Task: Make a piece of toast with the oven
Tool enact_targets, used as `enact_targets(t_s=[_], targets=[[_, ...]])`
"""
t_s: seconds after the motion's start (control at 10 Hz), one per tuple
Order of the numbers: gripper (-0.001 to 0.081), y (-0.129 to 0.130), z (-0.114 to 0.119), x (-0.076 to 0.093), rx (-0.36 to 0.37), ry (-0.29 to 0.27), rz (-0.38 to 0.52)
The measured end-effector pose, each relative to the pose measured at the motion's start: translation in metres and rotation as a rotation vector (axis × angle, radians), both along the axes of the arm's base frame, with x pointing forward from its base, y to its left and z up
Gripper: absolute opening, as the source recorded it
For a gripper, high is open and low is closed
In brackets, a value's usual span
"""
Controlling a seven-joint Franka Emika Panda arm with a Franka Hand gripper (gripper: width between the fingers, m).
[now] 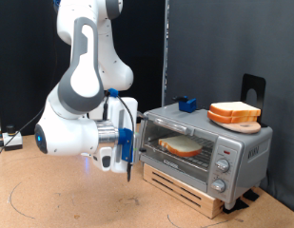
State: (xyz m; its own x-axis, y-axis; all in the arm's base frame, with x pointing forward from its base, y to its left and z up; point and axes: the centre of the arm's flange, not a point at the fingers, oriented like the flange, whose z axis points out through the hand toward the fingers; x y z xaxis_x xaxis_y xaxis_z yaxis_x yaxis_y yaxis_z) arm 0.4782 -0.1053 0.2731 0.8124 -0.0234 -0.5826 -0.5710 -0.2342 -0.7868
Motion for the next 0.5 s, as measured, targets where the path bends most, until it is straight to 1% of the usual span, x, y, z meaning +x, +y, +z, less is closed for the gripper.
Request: enact_targets(t_s=[0.1,0.2,0.3,0.5], targets=[[0.0804,0.001,0.001,-0.003,0.02,0.01,0.016],[0.0804,0.004,0.001,-0.003,0.061,-0.004,0.034],[0.0804,0.006,-0.001,0.006,0.096,-0.042,0.043],[0.0804,0.015,-0.006,0.03,0.119,-0.094,0.072]])
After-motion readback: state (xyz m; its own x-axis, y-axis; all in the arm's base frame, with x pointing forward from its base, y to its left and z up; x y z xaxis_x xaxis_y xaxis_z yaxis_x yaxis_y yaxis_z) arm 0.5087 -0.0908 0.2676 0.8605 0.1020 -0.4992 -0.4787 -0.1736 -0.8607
